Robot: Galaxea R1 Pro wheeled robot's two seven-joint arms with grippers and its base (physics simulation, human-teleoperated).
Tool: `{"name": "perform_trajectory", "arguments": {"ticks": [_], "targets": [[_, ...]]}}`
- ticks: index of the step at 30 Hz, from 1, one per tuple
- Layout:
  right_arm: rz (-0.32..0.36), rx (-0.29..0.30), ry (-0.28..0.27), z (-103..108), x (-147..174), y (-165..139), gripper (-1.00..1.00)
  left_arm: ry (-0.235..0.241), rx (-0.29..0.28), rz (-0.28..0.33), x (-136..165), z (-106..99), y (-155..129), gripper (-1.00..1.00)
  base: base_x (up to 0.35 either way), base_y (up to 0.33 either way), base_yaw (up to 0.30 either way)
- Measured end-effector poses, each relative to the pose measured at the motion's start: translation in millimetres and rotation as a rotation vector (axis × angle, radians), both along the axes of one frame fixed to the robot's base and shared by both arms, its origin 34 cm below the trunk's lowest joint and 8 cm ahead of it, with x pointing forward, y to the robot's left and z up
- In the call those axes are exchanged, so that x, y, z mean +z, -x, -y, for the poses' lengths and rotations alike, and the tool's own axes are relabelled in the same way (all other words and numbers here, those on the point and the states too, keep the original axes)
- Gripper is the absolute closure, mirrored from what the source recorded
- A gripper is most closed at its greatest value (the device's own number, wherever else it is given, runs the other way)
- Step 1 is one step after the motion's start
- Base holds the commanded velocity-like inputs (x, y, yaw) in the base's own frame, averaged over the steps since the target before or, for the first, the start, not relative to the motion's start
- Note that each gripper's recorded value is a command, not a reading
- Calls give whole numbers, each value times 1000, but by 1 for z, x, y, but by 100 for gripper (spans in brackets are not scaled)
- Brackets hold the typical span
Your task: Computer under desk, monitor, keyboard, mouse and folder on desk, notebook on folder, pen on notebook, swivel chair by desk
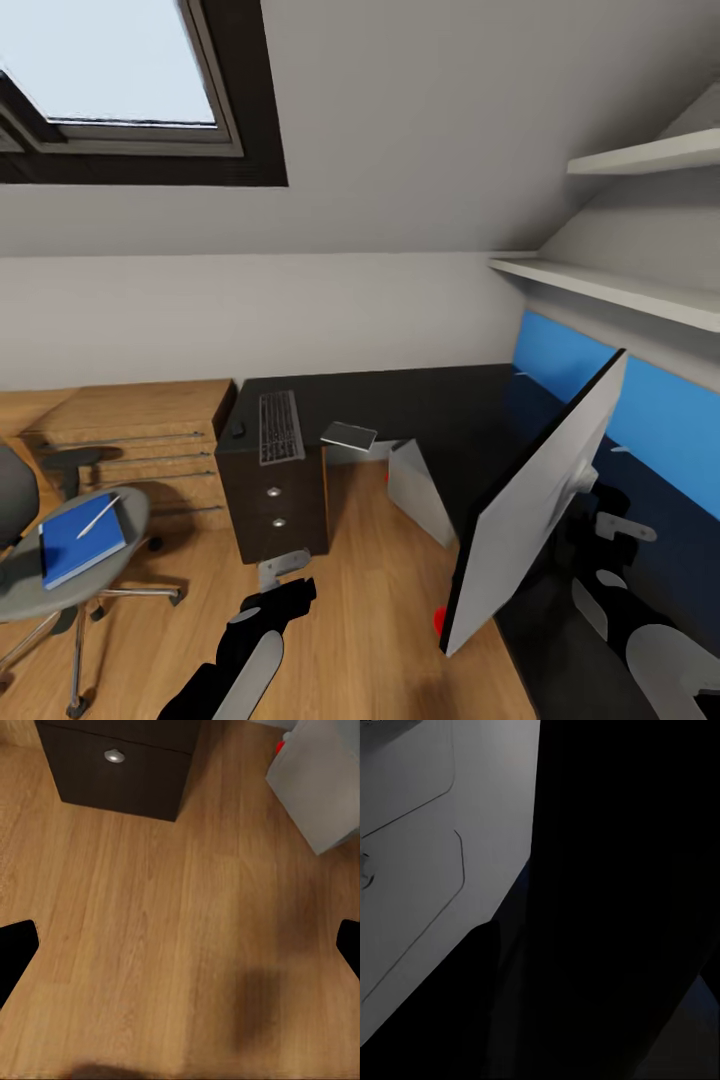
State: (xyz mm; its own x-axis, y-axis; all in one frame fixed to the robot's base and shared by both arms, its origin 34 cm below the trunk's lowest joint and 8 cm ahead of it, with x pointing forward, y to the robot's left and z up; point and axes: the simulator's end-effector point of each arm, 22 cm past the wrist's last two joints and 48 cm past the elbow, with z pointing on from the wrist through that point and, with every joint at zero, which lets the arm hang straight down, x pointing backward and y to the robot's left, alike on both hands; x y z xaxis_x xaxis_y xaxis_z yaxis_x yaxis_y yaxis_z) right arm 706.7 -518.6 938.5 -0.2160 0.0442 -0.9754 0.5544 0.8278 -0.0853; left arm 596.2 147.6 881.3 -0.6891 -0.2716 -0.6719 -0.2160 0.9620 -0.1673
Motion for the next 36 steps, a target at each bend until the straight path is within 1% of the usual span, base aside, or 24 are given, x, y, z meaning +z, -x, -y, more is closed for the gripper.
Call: {"name": "perform_trajectory", "arguments": {"ticks": [3,5,16,20,23,30,32,36], "targets": [[0,1,1,0,0,0,100,-2,0,-3,-1,0,1,-100,-327,-14,0],[-3,6,4,-1,0,-1,100,-8,0,-17,-7,-1,4,-100,-280,-135,0],[2,17,1,-5,0,-2,100,-8,-1,-20,-9,-1,4,-100,-182,-285,15],[1,20,5,-6,1,-3,100,-8,-1,-20,-9,-1,4,-100,-163,-306,163],[-3,32,18,-8,3,-5,100,-8,0,-20,-8,-1,5,-100,-153,-312,240],[-3,30,14,-9,2,-5,100,-8,0,-20,-8,-1,5,-100,-147,-300,262],[-2,30,18,-8,3,-5,100,-9,0,-21,-9,-1,5,-100,-122,-204,241],[2,34,24,-8,5,-5,100,-10,0,-23,-10,-2,6,-100,-36,-54,66]]}}
